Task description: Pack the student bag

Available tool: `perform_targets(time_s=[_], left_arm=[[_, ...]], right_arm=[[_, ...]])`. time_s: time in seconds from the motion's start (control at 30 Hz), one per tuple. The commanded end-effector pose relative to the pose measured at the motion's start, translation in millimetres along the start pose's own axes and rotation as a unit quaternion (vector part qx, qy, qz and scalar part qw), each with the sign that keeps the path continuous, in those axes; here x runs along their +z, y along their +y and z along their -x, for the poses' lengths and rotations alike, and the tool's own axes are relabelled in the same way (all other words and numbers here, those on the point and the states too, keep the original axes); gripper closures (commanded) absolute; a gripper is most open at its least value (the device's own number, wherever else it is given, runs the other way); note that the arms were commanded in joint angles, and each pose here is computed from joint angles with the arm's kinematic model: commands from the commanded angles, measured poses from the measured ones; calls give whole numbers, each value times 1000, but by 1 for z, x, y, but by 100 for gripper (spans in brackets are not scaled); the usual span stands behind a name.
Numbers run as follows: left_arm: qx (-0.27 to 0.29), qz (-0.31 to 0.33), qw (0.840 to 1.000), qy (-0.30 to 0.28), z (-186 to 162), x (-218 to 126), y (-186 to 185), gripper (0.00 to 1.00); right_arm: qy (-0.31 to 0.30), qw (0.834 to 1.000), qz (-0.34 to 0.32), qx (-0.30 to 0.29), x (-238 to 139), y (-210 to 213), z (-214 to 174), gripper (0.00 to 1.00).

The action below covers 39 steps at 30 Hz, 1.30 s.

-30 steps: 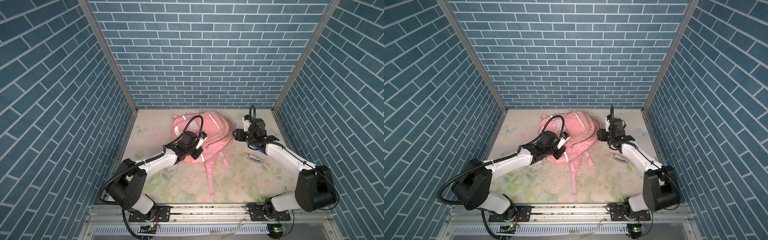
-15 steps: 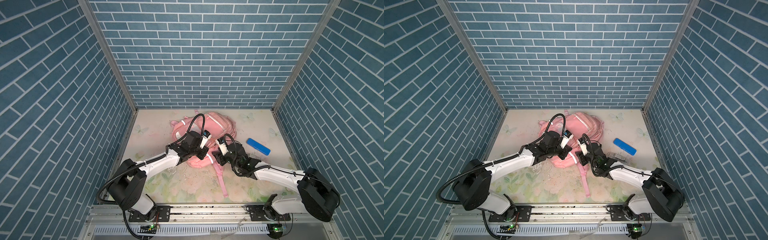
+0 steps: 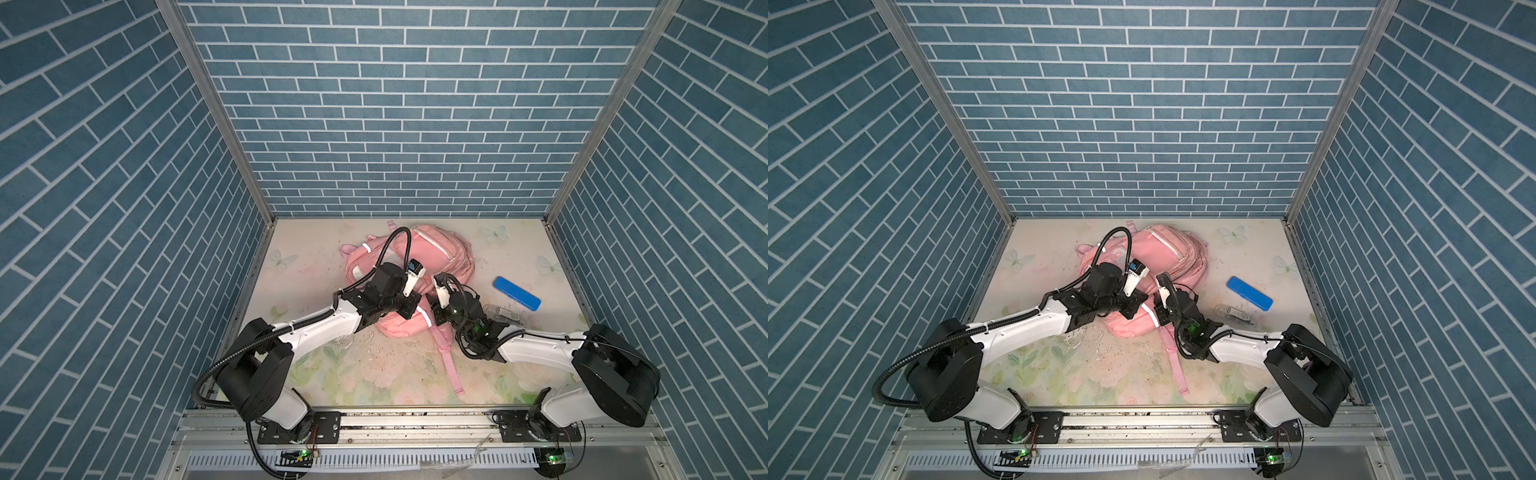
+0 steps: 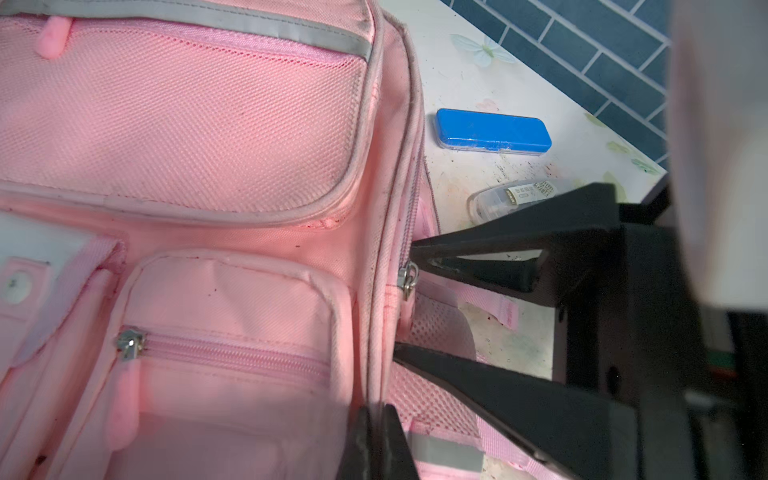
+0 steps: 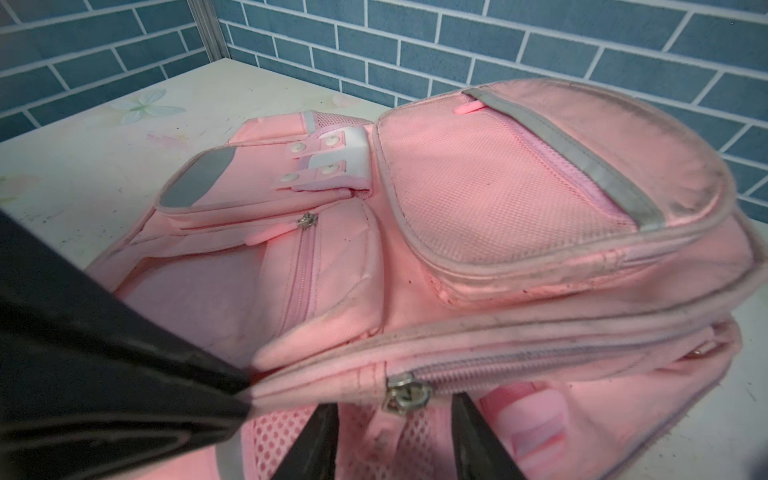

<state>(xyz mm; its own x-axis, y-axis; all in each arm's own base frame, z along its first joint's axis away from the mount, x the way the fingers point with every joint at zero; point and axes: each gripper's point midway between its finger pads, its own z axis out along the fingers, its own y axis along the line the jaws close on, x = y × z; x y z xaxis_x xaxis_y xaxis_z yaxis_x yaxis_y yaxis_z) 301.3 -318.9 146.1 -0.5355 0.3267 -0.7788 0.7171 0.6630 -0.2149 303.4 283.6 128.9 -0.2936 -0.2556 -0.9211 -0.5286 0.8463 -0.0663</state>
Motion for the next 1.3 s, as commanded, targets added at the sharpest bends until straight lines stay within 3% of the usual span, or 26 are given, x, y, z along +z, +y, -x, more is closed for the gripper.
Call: perform_targets(time_s=[0.0,0.23,0.47,0.83,1.07,1.27], left_arm=[[15,-30,997,-75,48,-10,-19,100],[17,-20,997,-69,44,-12,-16,100],[27,-2,998,-53,35,-15,-10,100],[54,18,998,-39,23,-28,-5,100],[81,42,996,-6,9,-34,3,100],[92,33,995,-1,5,-46,0,100]], right_arm=[[-4,998,-52,-25,4,-10,-2,59],[12,994,-106,-25,0,-27,-13,74],[-31,998,-34,-36,-14,-12,-3,85],[-47,997,57,0,-22,-13,0,100],[-41,997,70,5,-24,-22,-1,100],[-34,997,76,-1,-26,-29,-3,81]])
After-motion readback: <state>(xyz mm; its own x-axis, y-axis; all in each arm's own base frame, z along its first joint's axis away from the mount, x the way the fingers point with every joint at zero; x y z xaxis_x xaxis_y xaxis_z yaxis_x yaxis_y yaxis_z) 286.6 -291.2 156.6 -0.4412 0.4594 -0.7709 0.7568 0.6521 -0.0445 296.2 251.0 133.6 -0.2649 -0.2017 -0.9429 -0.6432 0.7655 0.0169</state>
